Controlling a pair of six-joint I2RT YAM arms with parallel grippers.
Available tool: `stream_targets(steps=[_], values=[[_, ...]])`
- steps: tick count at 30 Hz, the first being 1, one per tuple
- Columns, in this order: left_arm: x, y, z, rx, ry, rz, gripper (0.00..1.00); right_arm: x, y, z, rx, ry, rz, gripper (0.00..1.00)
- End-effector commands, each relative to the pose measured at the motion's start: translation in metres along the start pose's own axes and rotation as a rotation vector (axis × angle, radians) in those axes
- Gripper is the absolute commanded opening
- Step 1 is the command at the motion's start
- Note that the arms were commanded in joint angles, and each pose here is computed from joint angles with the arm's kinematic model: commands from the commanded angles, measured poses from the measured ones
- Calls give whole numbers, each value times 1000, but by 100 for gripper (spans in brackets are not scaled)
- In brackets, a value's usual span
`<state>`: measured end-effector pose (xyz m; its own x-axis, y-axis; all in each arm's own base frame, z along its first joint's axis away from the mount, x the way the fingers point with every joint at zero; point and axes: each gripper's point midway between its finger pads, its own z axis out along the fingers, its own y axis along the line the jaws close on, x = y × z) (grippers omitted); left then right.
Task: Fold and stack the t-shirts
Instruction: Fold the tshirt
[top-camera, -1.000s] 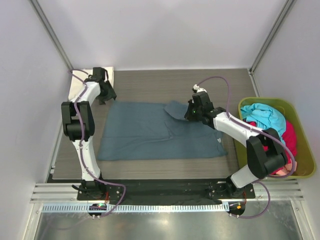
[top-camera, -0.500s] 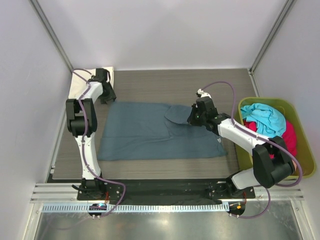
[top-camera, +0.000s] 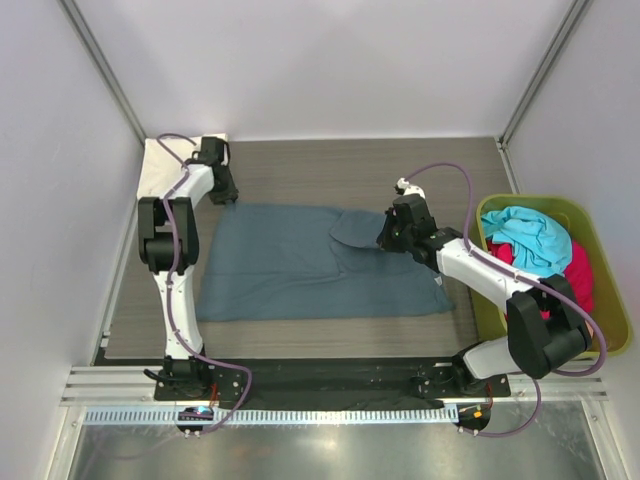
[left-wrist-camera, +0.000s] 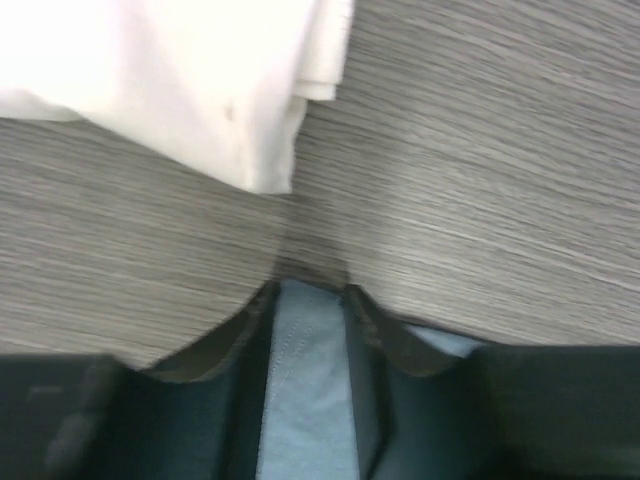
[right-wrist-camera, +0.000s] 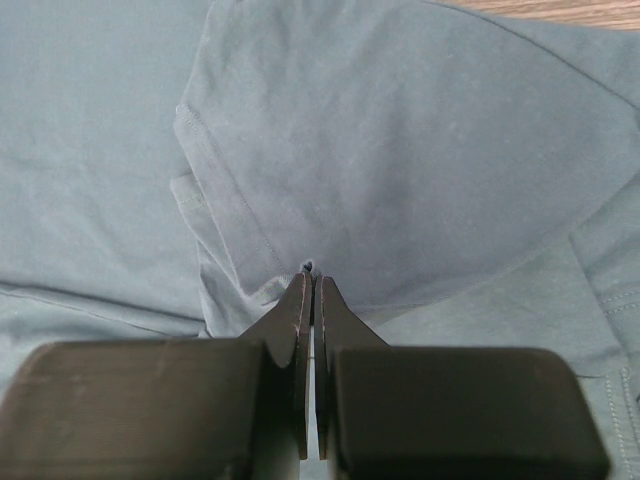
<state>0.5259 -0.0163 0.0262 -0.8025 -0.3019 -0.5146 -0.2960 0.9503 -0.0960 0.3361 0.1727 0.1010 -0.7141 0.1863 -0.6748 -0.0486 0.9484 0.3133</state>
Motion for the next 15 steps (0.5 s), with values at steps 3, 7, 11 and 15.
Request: stream_targets(steps=[3,7,11,15], values=[[12,-9,1,44,31,31,17,-25,4,-14,-4,-96,11,1],[7,-10,-3,41,19,33,0,-31,3,-16,13,-104,-5,1],[-9,-9,-25,28,-16,10,0,-61,5,-26,46,-141,-42,1],[-16,-16,-57,71,-45,-47,0,-85,6,-51,70,-204,-62,1]])
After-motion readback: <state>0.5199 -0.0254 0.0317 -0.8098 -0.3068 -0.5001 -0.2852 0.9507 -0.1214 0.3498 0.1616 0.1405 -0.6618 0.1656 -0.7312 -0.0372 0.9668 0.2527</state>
